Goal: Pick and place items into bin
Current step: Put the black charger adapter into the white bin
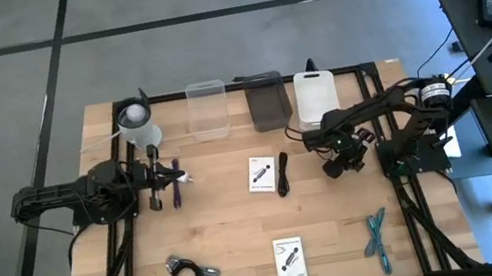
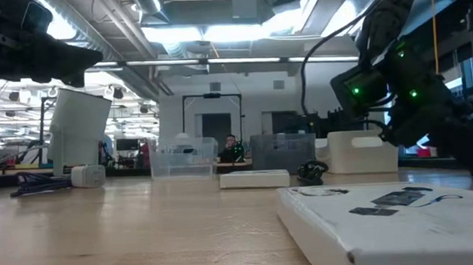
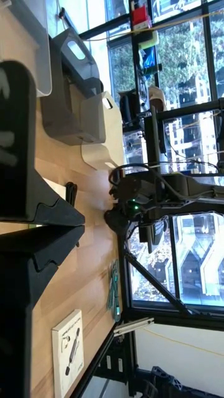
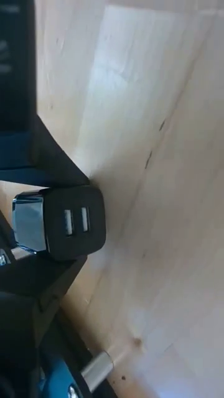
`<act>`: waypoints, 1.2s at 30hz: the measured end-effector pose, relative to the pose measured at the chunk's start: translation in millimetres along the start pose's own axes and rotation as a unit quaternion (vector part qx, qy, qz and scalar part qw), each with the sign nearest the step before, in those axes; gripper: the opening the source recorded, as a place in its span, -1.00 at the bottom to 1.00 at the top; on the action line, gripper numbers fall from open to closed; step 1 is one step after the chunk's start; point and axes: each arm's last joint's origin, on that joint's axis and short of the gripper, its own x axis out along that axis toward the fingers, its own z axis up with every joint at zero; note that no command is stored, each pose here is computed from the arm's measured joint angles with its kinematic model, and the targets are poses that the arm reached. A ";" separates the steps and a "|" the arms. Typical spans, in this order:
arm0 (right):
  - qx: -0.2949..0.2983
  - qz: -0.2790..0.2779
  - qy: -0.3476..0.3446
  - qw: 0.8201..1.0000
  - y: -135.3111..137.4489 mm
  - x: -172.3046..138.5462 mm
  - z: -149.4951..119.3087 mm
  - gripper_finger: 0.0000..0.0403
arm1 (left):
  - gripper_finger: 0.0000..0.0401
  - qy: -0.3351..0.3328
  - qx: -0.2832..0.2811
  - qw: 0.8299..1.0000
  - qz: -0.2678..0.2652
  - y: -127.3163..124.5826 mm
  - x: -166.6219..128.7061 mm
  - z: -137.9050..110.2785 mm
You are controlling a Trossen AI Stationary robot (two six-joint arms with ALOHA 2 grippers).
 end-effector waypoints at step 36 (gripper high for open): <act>-0.008 0.108 -0.251 0.962 -88.6 -161.5 122.8 -0.27 | -0.98 0.000 0.000 1.000 0.000 0.0 0.0 0.0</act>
